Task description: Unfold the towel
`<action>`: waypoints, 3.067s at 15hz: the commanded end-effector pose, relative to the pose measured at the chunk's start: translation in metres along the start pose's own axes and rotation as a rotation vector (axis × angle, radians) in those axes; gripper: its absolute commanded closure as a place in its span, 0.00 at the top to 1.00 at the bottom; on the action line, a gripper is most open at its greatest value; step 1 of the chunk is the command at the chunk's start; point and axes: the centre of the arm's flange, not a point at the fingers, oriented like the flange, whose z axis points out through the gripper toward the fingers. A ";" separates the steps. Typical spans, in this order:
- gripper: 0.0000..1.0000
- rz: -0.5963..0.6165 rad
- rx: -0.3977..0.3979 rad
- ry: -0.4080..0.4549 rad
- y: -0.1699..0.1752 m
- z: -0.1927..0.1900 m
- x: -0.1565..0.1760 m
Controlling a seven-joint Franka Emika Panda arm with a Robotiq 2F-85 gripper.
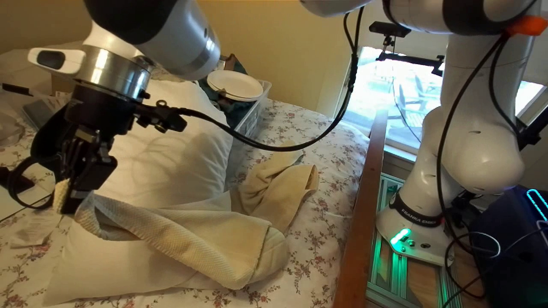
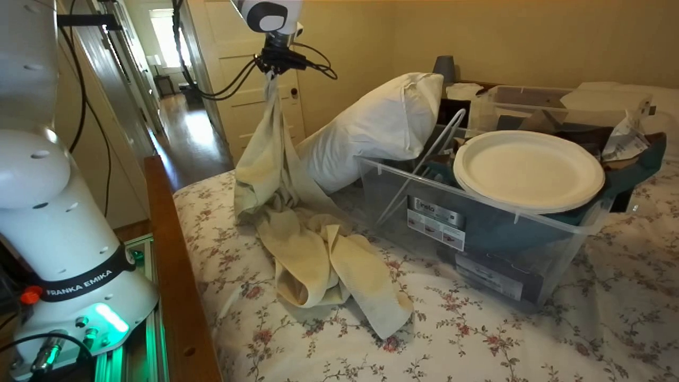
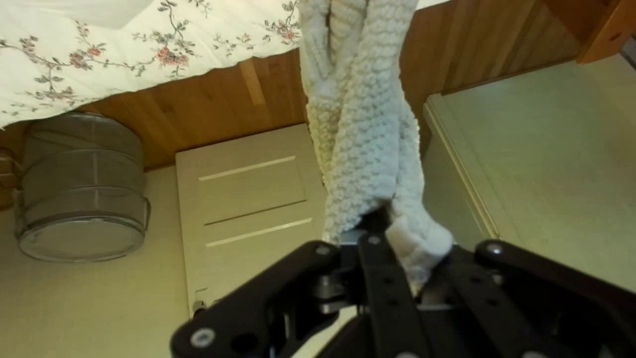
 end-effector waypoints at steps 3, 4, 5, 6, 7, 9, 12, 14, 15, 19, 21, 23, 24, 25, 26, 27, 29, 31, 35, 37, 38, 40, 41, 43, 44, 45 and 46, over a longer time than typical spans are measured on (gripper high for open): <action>0.56 0.091 0.121 -0.010 -0.011 -0.026 -0.003; 0.62 0.130 0.144 -0.038 -0.022 -0.034 -0.009; 0.68 0.169 0.167 -0.052 -0.032 -0.041 -0.014; 0.76 0.205 0.193 -0.063 -0.043 -0.048 -0.017; 0.83 0.228 0.213 -0.070 -0.051 -0.054 -0.019; 0.96 0.264 0.242 -0.053 -0.065 -0.067 -0.019; 1.00 0.347 0.244 -0.084 -0.091 -0.088 -0.032; 1.00 0.435 0.212 -0.139 -0.112 -0.098 -0.053; 1.00 0.484 0.194 -0.160 -0.123 -0.103 -0.065; 1.00 0.649 0.115 -0.237 -0.164 -0.114 -0.120; 1.00 0.697 0.046 -0.295 -0.180 -0.117 -0.151; 1.00 0.664 0.092 -0.287 -0.149 -0.108 -0.129; 1.00 0.670 0.083 -0.296 -0.155 -0.110 -0.138; 1.00 0.668 0.081 -0.293 -0.156 -0.111 -0.137; 1.00 0.665 0.080 -0.291 -0.156 -0.112 -0.135; 1.00 0.664 0.081 -0.291 -0.155 -0.111 -0.134; 1.00 0.667 0.086 -0.293 -0.152 -0.110 -0.134; 1.00 0.667 0.086 -0.293 -0.151 -0.109 -0.134; 1.00 0.759 0.028 -0.280 -0.126 -0.133 -0.177; 1.00 0.830 -0.002 -0.250 -0.115 -0.148 -0.210; 1.00 0.873 -0.015 -0.231 -0.111 -0.156 -0.227; 1.00 0.963 -0.051 -0.188 -0.105 -0.170 -0.267; 1.00 1.002 -0.073 -0.167 -0.103 -0.176 -0.287; 1.00 1.079 -0.123 -0.110 -0.100 -0.187 -0.330; 1.00 1.114 -0.156 -0.075 -0.096 -0.195 -0.352; 1.00 1.153 -0.187 -0.051 -0.093 -0.202 -0.371; 1.00 1.192 -0.226 -0.033 -0.088 -0.210 -0.391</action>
